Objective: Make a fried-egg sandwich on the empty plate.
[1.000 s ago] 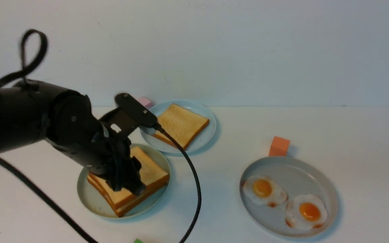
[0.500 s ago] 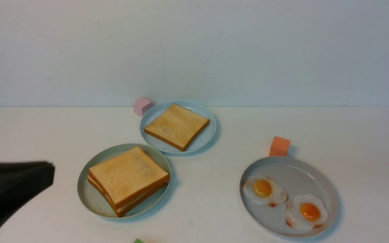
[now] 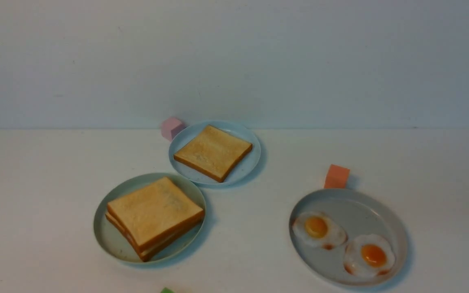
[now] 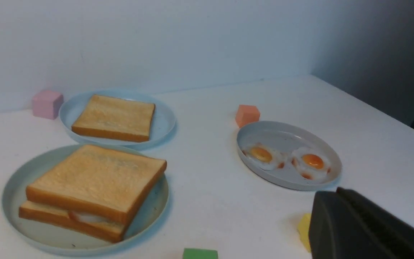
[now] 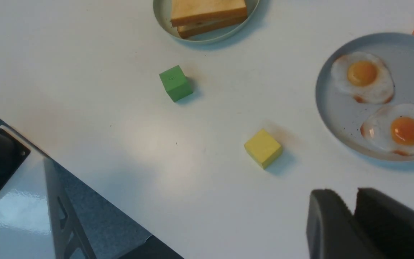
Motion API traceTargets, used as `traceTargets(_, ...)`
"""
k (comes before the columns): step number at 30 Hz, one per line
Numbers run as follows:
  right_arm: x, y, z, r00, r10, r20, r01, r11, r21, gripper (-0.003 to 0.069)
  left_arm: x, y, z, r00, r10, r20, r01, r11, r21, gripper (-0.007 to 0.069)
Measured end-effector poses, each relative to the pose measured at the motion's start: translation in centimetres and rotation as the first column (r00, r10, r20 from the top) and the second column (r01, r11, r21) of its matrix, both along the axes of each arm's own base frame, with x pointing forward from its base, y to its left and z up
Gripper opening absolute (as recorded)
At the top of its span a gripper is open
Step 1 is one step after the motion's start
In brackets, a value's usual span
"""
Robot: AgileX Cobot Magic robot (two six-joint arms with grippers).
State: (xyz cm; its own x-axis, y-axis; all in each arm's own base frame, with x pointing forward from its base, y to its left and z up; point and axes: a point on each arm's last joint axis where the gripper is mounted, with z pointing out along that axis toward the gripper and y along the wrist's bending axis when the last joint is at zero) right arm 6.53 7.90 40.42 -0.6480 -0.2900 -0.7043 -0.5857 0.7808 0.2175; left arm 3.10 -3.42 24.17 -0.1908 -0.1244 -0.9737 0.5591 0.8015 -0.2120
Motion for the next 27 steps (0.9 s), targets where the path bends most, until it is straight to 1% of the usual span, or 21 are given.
traceTargets(4,0.0,0.0,0.0,1.0,0.0,-0.001,0.0,1.0,-0.001,0.0145,0.2,-0.1,-0.9,1.0,-0.004,-0.031,0.004,1.0,-0.002,-0.0013)
traceTargets(7,0.1,-0.2,0.0,1.0,-0.021,-0.002,0.021,1.0,0.004,0.0148,0.2,-0.2,-1.1,0.999,-0.004,-0.039,0.004,1.0,0.001,-0.0013)
traceTargets(10,0.3,-0.8,0.1,0.996,-0.088,-0.009,0.088,0.996,0.021,0.0149,0.2,-0.2,-1.1,0.999,-0.005,-0.039,0.005,1.0,0.0,-0.0013)
traceTargets(11,0.5,-1.7,0.3,0.986,-0.166,-0.01,0.166,0.985,0.043,0.0153,0.2,-0.2,-1.1,0.999,-0.005,-0.04,0.005,1.0,0.0,-0.0013)
traceTargets(12,0.4,-1.7,0.3,0.986,-0.166,-0.008,0.166,0.985,0.045,0.0153,0.2,-0.2,-1.1,0.999,-0.005,-0.039,0.005,1.0,0.0,-0.0013)
traceTargets(13,0.3,-2.9,0.5,0.969,-0.246,0.004,0.245,0.967,0.067,0.0155,0.2,-0.2,-1.1,0.999,-0.005,-0.039,0.005,1.0,0.0,-0.0013)
traceTargets(14,0.2,-3.4,0.6,0.956,-0.294,0.016,0.292,0.953,0.079,0.0155,0.2,-0.2,-1.1,0.999,-0.005,-0.039,0.005,1.0,0.0,-0.0013)
traceTargets(15,0.1,-3.6,0.7,0.952,-0.305,0.022,0.302,0.95,0.084,0.0155,0.2,-0.2,-1.1,0.999,-0.005,-0.039,0.005,1.0,0.0,-0.0013)
traceTargets(17,-0.9,-5.5,1.1,0.9,-0.43,0.068,0.421,0.899,0.123,0.0158,0.2,-0.2,-1.1,0.999,-0.005,-0.039,0.005,1.0,0.0,-0.0013)
traceTargets(18,-1.0,-5.6,1.1,0.898,-0.436,0.068,0.425,0.896,0.126,0.0158,0.2,-0.2,-1.1,0.999,-0.005,-0.039,0.005,1.0,0.0,-0.0013)
traceTargets(19,-1.4,-6.1,1.3,0.869,-0.487,0.09,0.473,0.87,0.136,0.0158,0.2,-0.2,-1.1,0.999,-0.005,-0.039,0.005,1.0,0.0,-0.0013)
traceTargets(20,-2.4,-7.0,1.4,0.824,-0.555,0.116,0.536,0.829,0.161,0.0154,0.2,-0.2,-1.1,0.999,-0.005,-0.039,0.005,1.0,-0.001,-0.0013)
traceTargets(22,-3.6,-7.7,1.4,0.763,-0.628,0.155,0.6,0.776,0.193,0.0131,0.2,-0.2,-1.1,0.999,-0.005,-0.039,0.005,1.0,-0.001,-0.0013)
traceTargets(23,-4.0,-7.9,1.3,0.75,-0.638,0.175,0.607,0.769,0.202,0.0112,0.2,-0.2,-1.1,0.999,-0.005,-0.039,0.005,1.0,-0.001,-0.0013)
traceTargets(24,-4.1,-7.9,1.1,0.74,-0.645,0.188,0.613,0.763,0.207,0.0112,0.2,-0.2,-1.1,0.999,-0.005,-0.039,0.005,1.0,-0.001,-0.0013)
traceTargets(25,-4.2,-7.9,0.0,0.707,-0.666,0.237,0.632,0.746,0.21,0.0063,0.2,-0.2,-1.1,0.999,-0.005,-0.039,0.005,1.0,-0.001,-0.0013)
traceTargets(26,-4.3,-7.9,-0.2,0.698,-0.668,0.258,0.628,0.744,0.227,0.0052,0.2,-0.2,-1.1,0.999,-0.005,-0.039,0.005,1.0,-0.001,-0.0013)
traceTargets(27,-4.0,-7.7,-1.4,0.681,-0.673,0.29,0.63,0.74,0.238,0.0022,0.2,-0.2,-1.1,0.999,-0.005,-0.039,0.005,1.0,-0.001,-0.0013)
